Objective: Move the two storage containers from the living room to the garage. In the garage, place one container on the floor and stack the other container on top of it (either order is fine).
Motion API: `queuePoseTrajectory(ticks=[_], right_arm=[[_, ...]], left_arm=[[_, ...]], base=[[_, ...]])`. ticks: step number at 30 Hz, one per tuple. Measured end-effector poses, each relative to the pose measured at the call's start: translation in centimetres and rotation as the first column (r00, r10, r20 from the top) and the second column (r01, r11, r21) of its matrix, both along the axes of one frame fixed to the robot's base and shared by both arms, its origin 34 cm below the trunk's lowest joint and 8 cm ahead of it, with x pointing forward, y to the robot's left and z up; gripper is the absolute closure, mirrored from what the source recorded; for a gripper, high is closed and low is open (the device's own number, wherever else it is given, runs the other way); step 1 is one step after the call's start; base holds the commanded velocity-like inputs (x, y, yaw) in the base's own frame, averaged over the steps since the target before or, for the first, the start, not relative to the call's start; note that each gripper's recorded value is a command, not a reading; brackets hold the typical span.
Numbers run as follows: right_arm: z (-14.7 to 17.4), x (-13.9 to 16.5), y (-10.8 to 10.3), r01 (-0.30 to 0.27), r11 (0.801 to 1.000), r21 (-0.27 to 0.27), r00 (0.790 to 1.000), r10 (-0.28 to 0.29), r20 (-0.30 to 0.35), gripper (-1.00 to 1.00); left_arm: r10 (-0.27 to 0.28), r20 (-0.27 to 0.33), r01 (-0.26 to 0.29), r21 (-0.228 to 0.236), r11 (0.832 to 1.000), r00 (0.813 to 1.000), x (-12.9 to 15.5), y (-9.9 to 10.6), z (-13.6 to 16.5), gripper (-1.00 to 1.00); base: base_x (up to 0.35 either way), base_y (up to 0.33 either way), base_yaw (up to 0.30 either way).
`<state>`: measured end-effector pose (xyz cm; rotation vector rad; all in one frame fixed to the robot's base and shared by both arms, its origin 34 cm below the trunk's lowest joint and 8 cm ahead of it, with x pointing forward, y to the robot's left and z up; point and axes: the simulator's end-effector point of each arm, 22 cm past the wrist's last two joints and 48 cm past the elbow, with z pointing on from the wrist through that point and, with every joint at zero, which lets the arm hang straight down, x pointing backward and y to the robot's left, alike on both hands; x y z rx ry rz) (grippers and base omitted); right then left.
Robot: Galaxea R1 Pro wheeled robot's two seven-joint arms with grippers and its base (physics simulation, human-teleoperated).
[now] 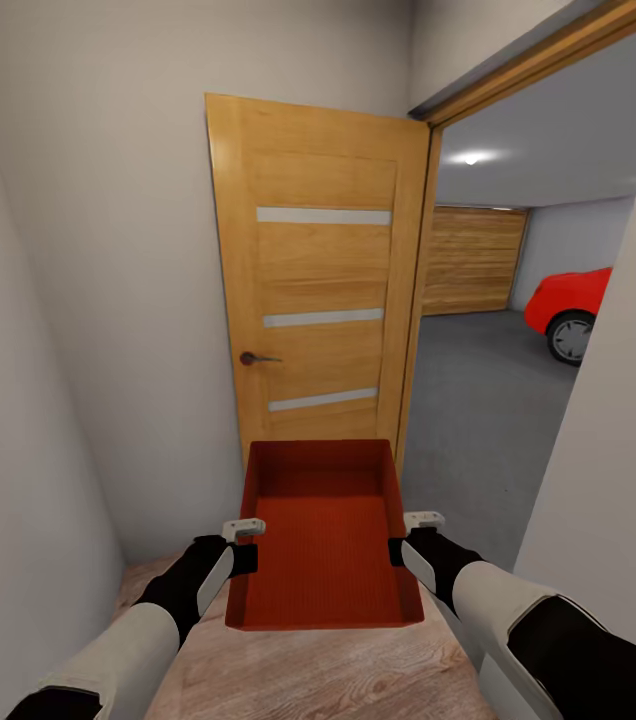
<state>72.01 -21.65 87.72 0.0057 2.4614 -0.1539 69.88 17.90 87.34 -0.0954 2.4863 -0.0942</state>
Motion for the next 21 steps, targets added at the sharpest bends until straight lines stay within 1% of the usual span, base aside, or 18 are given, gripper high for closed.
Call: queuePoseTrajectory(ticks=[6, 8, 21], right_arm=[[0.09, 0.1, -0.04, -0.002, 1.0, -0.002, 1.0, 0.002, 0.003, 1.0], [0.1, 0.1, -0.04, -0.002, 1.0, -0.002, 1.0, 0.002, 0.003, 1.0], [0.11, 0.1, -0.01, -0.003, 1.0, -0.003, 1.0, 0.003, 0.002, 1.0]], left_arm=[[0.003, 0.003, -0.003, -0.002, 1.0, 1.0, 0.06, -0.03, 0.05, 1.0], [0.003, 0.004, -0.003, -0.002, 1.0, 1.0, 0.06, -0.04, 0.06, 1.0], [0.003, 0.004, -0.003, -0.002, 1.0, 1.0, 0.06, -0.01, 0.04, 1.0]], base=[[0.004, 0.005, -0.007], [0.0, 0.001, -0.092], [0.0, 0.0, -0.23]])
